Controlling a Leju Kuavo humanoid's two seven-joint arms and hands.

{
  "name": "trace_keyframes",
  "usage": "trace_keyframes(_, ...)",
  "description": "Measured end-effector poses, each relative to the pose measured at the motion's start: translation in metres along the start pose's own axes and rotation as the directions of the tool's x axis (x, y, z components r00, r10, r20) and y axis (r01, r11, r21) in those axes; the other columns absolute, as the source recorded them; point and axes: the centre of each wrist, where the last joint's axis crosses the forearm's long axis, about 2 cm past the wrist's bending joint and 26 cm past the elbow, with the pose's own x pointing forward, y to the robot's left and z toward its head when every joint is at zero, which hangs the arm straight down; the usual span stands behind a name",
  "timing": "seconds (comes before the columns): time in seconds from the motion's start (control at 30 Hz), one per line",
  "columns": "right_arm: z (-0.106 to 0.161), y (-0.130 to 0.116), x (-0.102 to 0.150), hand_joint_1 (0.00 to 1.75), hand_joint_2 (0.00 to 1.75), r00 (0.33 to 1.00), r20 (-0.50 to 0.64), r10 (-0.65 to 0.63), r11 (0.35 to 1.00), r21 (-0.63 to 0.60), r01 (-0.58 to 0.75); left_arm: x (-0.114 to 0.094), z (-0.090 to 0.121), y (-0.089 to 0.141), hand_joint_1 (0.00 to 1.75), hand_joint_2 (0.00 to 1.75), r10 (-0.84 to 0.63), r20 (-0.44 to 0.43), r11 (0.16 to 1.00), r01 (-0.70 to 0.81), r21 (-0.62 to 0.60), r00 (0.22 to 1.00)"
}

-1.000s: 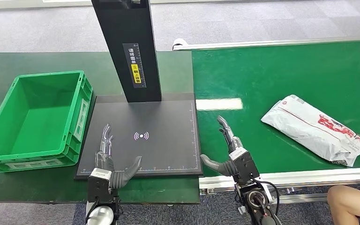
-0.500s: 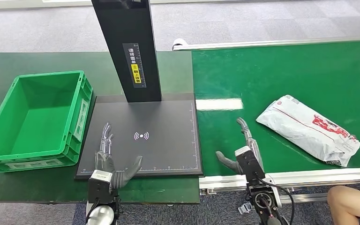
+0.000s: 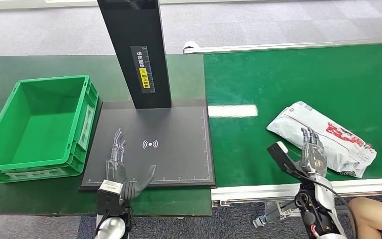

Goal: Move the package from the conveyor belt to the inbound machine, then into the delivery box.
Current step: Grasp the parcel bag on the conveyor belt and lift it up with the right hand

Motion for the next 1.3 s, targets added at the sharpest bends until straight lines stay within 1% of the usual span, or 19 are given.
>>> trace_keyframes(0.17,-0.024,-0.016,-0.022,0.00,1.75,0.990,-0.117,0.074,0.997,0.027,-0.071,0.000,0.002,0.000,0.00,1.75,0.005,-0.010,1.000,-0.005,0.003,1.000)
trace_keyframes(0.33,-0.037,-0.029,-0.036,0.00,1.75,0.981,-0.169,0.098,0.995,0.043,-0.093,-0.001,0.003,0.000,0.00,1.75,0.009,-0.017,1.000,-0.009,0.001,1.000)
trace_keyframes(0.57,-0.039,-0.031,-0.041,0.00,1.75,0.976,-0.193,0.102,0.994,0.054,-0.093,-0.001,0.003,0.000,0.00,1.75,0.010,-0.019,1.000,-0.010,0.001,1.000)
trace_keyframes(1.0,-0.037,-0.028,-0.044,0.00,1.75,0.972,-0.208,0.111,0.992,0.077,-0.097,-0.001,0.003,0.000,0.00,1.75,0.011,-0.020,1.000,-0.011,0.001,1.000)
trace_keyframes(1.1,-0.040,-0.031,-0.047,0.00,1.75,0.961,-0.236,0.146,0.986,0.108,-0.123,-0.001,0.005,0.000,0.00,1.75,0.011,-0.029,1.000,-0.011,-0.001,1.000)
trace_keyframes(1.3,-0.049,-0.045,-0.061,0.00,1.75,0.919,-0.321,0.228,0.967,0.185,-0.176,-0.003,0.017,0.002,0.00,1.75,0.004,-0.068,1.000,-0.005,-0.012,0.998)
